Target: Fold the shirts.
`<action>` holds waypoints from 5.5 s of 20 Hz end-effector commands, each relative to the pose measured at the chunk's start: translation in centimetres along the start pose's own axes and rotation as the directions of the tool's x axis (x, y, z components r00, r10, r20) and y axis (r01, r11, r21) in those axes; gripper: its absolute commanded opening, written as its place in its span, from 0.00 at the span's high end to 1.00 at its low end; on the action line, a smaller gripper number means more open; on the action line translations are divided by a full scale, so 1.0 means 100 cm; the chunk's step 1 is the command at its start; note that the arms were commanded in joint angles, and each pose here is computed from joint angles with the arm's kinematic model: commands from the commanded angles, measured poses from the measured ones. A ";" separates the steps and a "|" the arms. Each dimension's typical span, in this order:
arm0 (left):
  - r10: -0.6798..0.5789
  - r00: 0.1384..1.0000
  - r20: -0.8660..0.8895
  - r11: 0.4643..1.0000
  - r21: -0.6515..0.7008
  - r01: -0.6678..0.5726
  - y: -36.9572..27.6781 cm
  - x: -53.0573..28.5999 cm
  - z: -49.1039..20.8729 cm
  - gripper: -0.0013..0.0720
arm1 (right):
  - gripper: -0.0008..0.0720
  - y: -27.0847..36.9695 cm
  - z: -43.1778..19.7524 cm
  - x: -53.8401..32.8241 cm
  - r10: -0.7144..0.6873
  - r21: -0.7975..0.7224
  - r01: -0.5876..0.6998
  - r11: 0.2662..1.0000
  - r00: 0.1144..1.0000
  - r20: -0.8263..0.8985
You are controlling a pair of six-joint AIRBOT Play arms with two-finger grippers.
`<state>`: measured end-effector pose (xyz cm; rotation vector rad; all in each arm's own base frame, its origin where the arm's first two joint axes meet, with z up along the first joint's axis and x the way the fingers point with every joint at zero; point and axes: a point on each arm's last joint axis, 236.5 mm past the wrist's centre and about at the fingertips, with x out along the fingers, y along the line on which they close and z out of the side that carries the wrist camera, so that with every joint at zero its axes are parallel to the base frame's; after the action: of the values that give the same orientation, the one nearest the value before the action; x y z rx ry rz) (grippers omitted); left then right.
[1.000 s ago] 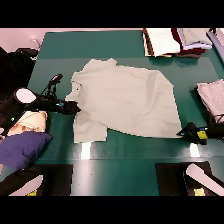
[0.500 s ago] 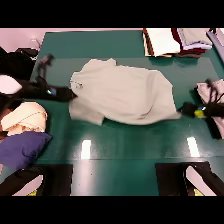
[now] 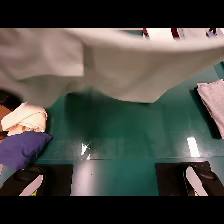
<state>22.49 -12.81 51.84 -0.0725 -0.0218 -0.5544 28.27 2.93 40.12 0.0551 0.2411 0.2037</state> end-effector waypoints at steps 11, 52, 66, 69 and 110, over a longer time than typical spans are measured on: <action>0.085 0.888 -0.452 0.989 -0.067 -0.129 0.078 0.104 -0.151 0.95 | 0.97 -0.043 -0.010 0.059 -0.014 0.043 0.026 0.999 0.965 -0.262; -0.187 0.124 -0.974 0.810 -0.225 -0.541 0.067 -0.065 -0.559 0.24 | 0.53 -0.040 -0.271 0.132 0.128 0.240 0.063 0.969 0.703 -0.699; -0.338 0.410 -0.847 0.572 -0.530 -0.626 0.015 -0.037 -0.594 0.27 | 0.53 -0.015 -0.263 0.122 0.205 0.318 0.017 0.948 0.733 -0.649; -0.370 0.405 -0.836 0.632 -0.546 -0.550 0.009 -0.032 -0.579 0.95 | 0.53 -0.015 -0.271 0.114 0.211 0.314 0.021 0.949 0.700 -0.683; -0.130 0.426 -0.895 0.883 -0.300 -0.360 0.071 0.000 -0.475 0.95 | 0.97 -0.065 -0.382 0.038 0.070 0.233 0.261 0.937 0.513 -0.856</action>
<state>22.26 -10.62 4.05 -0.2508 1.2820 -0.3900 20.65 -1.52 0.01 0.3059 1.3595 0.0409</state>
